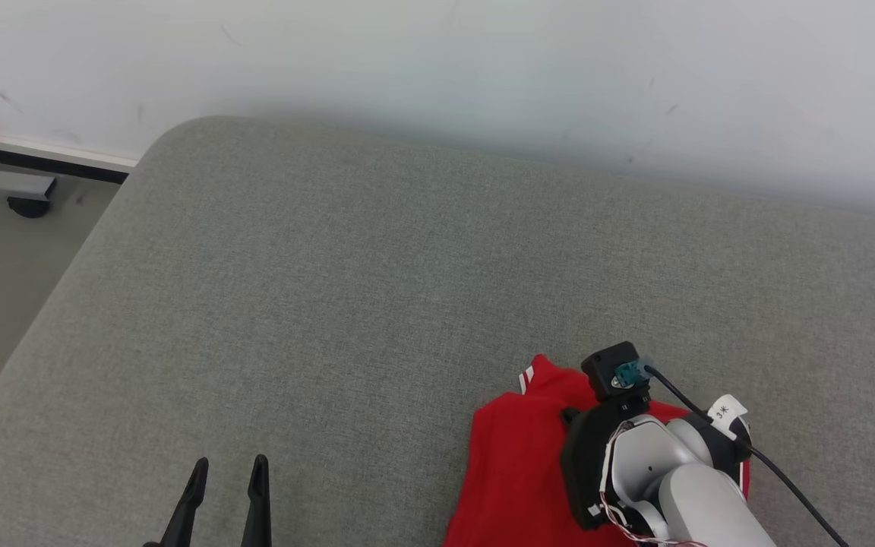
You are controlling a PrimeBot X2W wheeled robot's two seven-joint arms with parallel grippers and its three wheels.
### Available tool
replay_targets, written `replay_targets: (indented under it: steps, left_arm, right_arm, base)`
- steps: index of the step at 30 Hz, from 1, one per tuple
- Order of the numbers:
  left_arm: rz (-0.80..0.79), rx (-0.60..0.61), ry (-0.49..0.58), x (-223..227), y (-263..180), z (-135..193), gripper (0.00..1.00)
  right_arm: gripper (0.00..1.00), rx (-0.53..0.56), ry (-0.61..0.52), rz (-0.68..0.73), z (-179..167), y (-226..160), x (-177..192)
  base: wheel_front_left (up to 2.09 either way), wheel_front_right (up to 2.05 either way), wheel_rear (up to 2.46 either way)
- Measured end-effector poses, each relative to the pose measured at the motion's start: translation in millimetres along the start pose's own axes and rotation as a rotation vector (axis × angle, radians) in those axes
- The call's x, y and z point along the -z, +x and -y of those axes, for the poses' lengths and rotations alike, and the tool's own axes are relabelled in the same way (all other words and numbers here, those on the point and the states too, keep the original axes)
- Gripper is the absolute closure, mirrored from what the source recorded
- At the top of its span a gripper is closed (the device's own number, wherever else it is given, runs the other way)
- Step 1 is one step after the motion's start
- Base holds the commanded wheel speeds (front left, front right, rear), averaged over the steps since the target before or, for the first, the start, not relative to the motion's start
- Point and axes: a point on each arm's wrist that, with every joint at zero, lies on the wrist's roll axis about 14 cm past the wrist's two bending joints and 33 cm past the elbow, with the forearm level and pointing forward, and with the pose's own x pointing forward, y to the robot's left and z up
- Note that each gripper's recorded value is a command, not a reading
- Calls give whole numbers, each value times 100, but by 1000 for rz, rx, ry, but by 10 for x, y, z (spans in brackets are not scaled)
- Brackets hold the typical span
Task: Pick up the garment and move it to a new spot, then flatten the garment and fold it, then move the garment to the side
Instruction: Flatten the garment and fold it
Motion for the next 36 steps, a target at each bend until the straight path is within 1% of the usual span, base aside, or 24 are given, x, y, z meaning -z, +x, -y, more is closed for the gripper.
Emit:
replay_targets:
  steps: [8,11,20,21,22,25,29,32,36]
  left_arm:
    - [-3,-1,2,8,10,0,0]
    - [-2,-4,2,3,3,-9,0]
    - [4,-12,3,-16,9,-32,0]
    - [4,-14,3,-14,6,-35,0]
    - [4,-15,2,-14,4,-38,0]
    - [12,-18,4,-36,-2,-51,0]
    - [26,-20,10,-74,-13,-68,0]
    - [31,-17,15,-83,-37,-61,0]
    - [53,2,19,-142,-34,-13,0]
  right_arm:
    - [100,39,8,69,147,0,-152]
    - [100,72,2,91,240,-15,-196]
    - [100,108,-3,97,354,32,-180]
    - [75,108,-3,105,360,37,-193]
    - [0,108,-2,104,361,44,-185]
    - [0,90,29,130,333,27,-207]
    - [0,92,76,237,367,-120,-378]
    - [0,125,130,313,482,-306,-399]
    - [0,219,218,435,775,-676,-363]
  base:
    - [0,0,0]
    - [0,0,0]
    - [0,0,0]
    - [0,0,0]
    - [0,0,0]
    - [0,0,0]
    - [0,0,0]
    - [0,0,0]
    - [0,0,0]
